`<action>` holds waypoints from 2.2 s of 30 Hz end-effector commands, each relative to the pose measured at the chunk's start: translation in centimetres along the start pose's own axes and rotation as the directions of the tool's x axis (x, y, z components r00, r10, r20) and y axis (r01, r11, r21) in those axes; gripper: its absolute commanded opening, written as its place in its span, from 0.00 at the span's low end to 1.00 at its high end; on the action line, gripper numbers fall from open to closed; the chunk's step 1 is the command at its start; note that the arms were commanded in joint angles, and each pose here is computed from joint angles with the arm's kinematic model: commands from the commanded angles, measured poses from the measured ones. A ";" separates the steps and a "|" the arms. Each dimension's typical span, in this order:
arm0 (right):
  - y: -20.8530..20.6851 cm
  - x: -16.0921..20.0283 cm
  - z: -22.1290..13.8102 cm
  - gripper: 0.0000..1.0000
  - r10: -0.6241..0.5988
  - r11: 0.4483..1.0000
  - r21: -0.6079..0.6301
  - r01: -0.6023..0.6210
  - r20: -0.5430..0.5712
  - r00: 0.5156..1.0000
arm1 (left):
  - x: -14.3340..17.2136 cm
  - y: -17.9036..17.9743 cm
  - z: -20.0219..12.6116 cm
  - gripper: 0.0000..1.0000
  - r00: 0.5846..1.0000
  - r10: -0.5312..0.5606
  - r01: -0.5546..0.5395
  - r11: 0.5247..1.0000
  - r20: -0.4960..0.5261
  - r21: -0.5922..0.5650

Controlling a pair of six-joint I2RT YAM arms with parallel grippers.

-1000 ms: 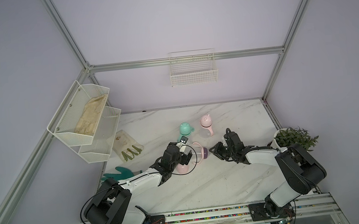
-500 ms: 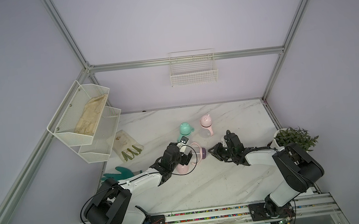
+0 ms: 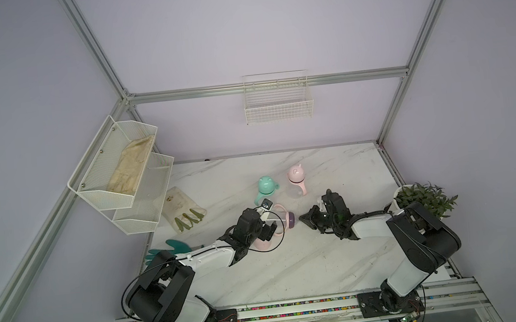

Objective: Assemble the baby bottles
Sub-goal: Adjust the baby bottle at the center of the board.

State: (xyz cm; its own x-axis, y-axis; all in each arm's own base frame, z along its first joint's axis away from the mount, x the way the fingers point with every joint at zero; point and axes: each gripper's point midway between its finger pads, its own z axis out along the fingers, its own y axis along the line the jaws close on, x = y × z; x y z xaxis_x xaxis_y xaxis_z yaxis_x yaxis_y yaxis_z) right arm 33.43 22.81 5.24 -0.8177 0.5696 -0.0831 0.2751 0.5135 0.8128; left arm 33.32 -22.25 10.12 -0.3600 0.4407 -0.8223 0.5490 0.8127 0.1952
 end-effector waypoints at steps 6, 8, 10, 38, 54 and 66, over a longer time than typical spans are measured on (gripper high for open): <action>3.9 -1.7 -2.7 0.00 -0.182 0.983 0.035 0.181 0.052 0.982 | -4.9 0.9 -2.7 0.89 0.989 -0.051 0.052 0.999 0.137 -0.003; 5.2 -2.1 -3.5 0.00 -0.273 0.961 0.061 0.270 0.050 0.961 | -5.7 1.2 -3.6 0.90 0.985 -0.054 0.056 0.998 0.162 -0.007; 6.9 -2.7 -4.6 0.00 -0.378 0.923 0.101 0.373 0.039 0.925 | -6.7 1.7 -4.9 0.90 0.979 -0.065 0.070 0.997 0.193 -0.018; 12.2 -0.8 -6.9 0.00 -0.707 0.673 0.147 0.725 -0.159 0.689 | -8.3 3.5 -9.9 0.94 0.960 -0.052 0.076 0.994 0.275 -0.076; 12.3 1.9 -6.0 0.18 -0.740 0.621 0.133 0.772 -0.223 0.634 | -7.9 3.5 -10.0 0.94 0.965 -0.047 0.070 0.995 0.258 -0.078; 13.0 2.0 -7.4 0.50 -0.758 0.607 0.129 0.784 -0.203 0.620 | -7.0 3.3 -10.0 0.95 0.972 -0.051 0.068 0.995 0.229 -0.069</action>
State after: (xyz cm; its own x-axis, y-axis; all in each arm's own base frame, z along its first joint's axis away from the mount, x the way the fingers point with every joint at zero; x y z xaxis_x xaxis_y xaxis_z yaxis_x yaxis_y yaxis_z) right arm 32.17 26.14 18.74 -0.8343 -0.1566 -0.5286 -0.3904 0.8449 0.3658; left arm 30.37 -18.92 20.79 -0.2313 0.3184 -0.9193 0.4732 0.8625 0.1796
